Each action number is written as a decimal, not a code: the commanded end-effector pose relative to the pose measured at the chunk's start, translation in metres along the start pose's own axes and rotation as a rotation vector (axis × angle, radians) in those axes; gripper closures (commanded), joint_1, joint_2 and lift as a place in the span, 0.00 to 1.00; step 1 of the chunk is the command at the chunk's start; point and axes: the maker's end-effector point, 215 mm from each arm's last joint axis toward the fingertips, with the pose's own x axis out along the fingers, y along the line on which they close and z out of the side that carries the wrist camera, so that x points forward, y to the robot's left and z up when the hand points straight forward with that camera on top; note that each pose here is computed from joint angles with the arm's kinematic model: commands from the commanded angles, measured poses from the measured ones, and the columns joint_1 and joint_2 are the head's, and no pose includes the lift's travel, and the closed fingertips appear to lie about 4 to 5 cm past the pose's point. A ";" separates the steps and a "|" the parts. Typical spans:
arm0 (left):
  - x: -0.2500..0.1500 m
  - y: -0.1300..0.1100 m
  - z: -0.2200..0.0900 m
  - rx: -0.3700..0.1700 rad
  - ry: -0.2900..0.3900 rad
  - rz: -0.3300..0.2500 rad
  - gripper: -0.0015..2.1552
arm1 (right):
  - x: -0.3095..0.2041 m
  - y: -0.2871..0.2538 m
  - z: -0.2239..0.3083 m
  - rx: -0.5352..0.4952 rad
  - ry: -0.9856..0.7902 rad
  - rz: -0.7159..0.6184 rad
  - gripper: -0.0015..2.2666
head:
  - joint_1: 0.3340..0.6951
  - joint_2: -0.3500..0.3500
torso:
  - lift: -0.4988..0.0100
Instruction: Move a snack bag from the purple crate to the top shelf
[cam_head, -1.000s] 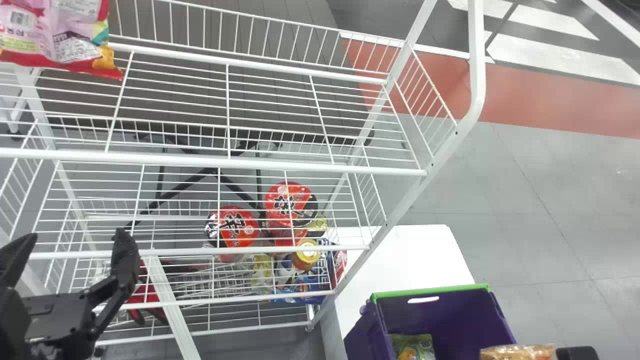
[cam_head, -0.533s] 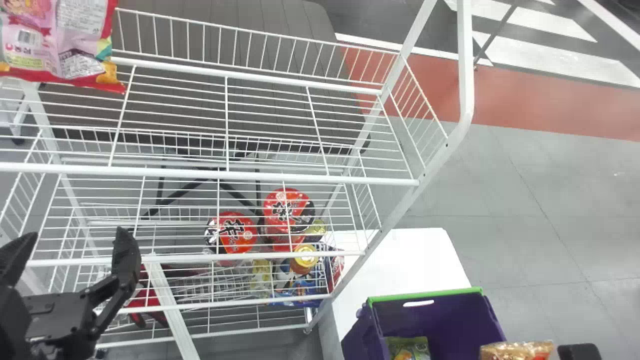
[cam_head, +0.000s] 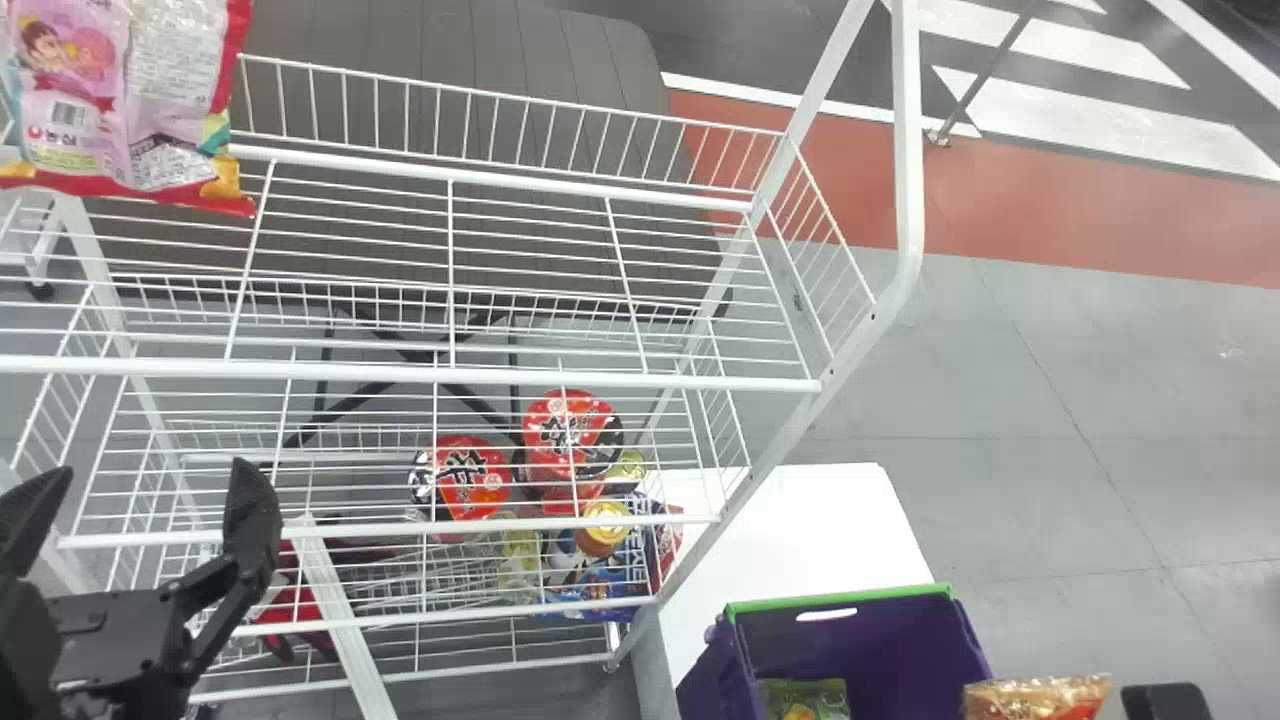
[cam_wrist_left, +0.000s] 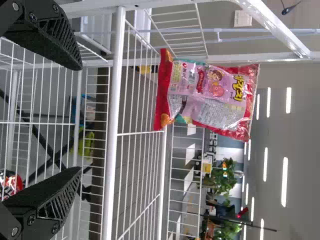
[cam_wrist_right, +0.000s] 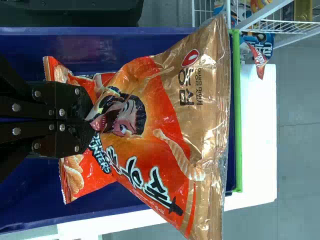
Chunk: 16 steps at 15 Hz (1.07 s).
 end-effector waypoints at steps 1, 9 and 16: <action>-0.003 0.003 0.007 -0.001 -0.022 0.011 0.05 | 0.000 0.000 0.003 0.000 -0.005 0.000 0.73 | 1.00 0.00 | 0.82; -0.007 0.008 0.019 -0.001 -0.057 0.024 0.05 | 0.006 0.005 0.008 -0.002 -0.012 0.011 0.73 | 1.00 0.00 | 0.89; -0.008 0.008 0.022 0.003 -0.063 0.026 0.05 | 0.007 0.007 0.005 0.003 -0.007 0.023 0.73 | 1.00 0.00 | 0.94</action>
